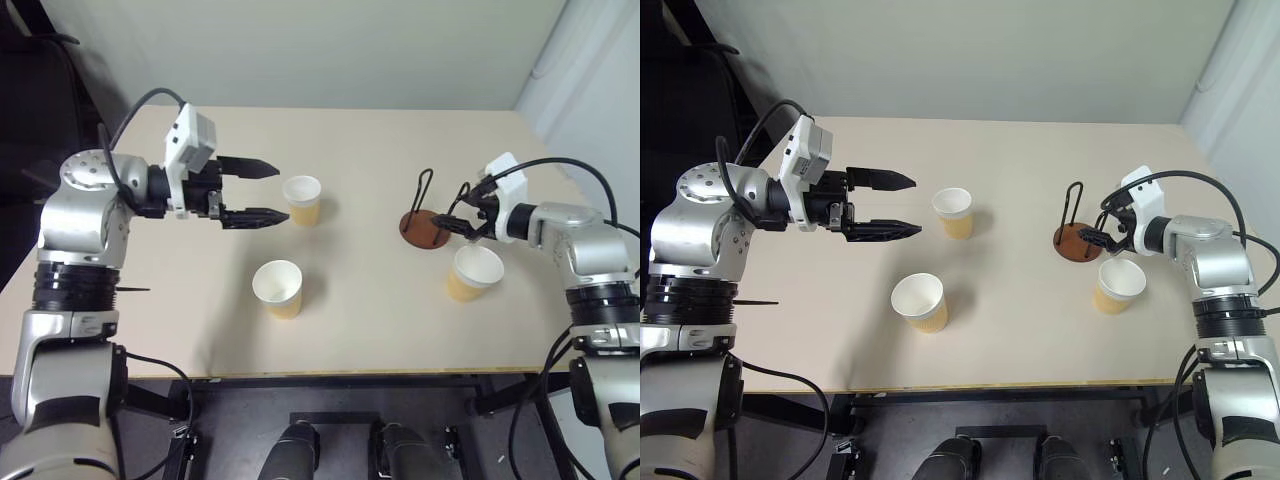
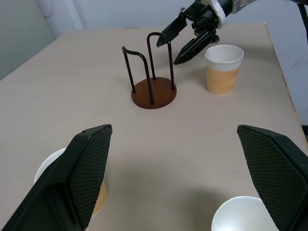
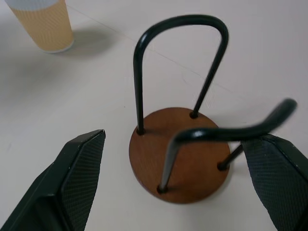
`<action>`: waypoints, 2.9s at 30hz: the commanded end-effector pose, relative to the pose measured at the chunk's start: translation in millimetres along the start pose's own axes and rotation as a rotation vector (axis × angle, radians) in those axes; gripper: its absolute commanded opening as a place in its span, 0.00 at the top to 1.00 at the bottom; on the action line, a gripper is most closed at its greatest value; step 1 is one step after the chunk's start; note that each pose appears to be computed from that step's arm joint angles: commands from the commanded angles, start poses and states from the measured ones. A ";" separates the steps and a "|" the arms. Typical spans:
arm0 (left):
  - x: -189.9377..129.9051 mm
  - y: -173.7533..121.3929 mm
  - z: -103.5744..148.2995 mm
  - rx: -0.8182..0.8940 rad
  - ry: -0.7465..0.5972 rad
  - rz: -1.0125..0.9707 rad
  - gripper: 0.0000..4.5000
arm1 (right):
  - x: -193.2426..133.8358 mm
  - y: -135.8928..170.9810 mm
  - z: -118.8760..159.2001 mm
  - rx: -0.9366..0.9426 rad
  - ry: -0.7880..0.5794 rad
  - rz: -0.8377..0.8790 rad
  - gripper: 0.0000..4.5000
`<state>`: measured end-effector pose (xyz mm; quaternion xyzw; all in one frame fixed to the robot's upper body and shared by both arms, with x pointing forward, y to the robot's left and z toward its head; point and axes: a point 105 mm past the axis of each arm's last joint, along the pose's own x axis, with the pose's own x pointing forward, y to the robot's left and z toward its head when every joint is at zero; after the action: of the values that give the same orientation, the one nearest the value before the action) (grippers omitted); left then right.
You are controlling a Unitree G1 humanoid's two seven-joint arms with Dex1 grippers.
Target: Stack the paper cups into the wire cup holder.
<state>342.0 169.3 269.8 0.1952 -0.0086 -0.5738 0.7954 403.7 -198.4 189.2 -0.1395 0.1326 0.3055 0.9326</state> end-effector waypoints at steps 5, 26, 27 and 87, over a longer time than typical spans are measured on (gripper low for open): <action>-10.7 1.8 20.9 0.068 -0.023 0.024 0.01 | 8.1 5.6 13.3 -0.037 -0.033 0.009 0.00; -27.5 11.3 20.6 0.085 0.054 0.024 0.00 | -2.8 40.8 30.8 -0.103 -0.046 0.235 0.99; -27.9 11.3 20.8 0.086 0.057 0.022 0.00 | -1.7 45.1 31.5 -0.106 -0.050 0.249 0.99; -23.2 12.6 23.4 0.091 0.035 0.033 0.00 | 3.0 84.1 27.1 -0.176 -0.003 0.399 0.00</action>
<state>343.4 189.0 284.1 0.2282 0.0048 -0.5576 0.7981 360.9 -120.0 184.3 -0.1828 0.1503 0.4948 0.8361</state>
